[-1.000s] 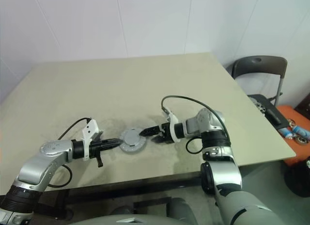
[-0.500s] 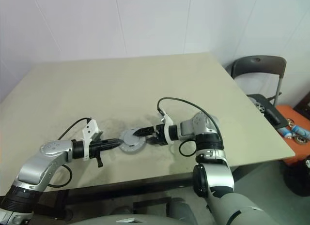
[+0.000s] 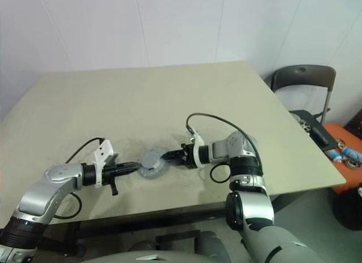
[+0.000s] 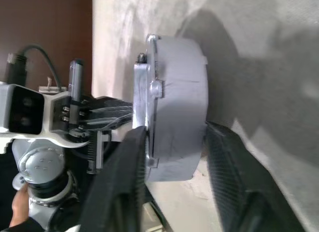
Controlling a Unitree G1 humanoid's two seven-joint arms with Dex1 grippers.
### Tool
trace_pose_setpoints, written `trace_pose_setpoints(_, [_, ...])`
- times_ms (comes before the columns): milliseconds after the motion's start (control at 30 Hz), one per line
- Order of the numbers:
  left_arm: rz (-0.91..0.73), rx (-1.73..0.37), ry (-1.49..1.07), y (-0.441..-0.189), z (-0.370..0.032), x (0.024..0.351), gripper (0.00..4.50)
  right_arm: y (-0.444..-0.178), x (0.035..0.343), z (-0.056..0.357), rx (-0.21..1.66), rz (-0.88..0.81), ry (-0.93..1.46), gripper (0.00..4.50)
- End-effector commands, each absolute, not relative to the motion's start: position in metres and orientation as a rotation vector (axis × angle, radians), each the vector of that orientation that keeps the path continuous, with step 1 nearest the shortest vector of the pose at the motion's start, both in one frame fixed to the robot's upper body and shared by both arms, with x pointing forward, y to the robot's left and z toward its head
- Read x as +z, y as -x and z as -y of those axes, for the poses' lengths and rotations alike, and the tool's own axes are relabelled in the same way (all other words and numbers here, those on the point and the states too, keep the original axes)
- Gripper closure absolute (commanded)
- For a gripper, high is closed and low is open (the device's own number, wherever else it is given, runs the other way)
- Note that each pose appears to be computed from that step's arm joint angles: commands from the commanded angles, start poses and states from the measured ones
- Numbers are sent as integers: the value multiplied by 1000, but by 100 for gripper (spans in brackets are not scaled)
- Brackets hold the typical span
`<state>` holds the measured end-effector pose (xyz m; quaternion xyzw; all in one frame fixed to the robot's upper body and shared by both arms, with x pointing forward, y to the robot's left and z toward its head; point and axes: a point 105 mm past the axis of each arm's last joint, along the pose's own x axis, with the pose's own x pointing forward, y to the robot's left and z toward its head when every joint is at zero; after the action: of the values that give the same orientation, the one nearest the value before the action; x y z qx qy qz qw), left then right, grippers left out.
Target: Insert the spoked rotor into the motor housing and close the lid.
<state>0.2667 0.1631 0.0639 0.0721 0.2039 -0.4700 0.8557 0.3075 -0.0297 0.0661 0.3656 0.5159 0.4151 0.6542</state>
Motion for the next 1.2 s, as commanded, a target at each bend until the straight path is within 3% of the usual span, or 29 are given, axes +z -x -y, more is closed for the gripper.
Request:
trace_pose_setpoints(33, [-427, -1000, -157, -266, -160, 64, 450, -305, 81, 19, 1031, -1127, -840, 324])
trace_pose_setpoints(200, [-418, -999, -144, -266, -159, 66, 450, -302, 85, 16, 1066, -1116, -832, 324])
trace_pose_setpoints(400, [-307, -932, 26, -276, -158, 94, 450, -301, 89, 16, 1092, -1101, -833, 324])
trace_pose_setpoints(500, [-235, -857, 165, -282, -169, 116, 450, -301, 95, 16, 1114, -1082, -843, 324])
trace_pose_setpoints(600, [-237, -735, 193, -286, -184, 118, 450, -302, 98, 16, 1121, -1073, -851, 324])
trace_pose_setpoints(767, [-218, -715, 459, -281, -203, 129, 450, -304, 102, 17, 1129, -1067, -866, 324])
trace_pose_setpoints(1200, [-291, -714, 810, -251, -208, 110, 450, -316, 124, 22, 1142, -1016, -853, 325])
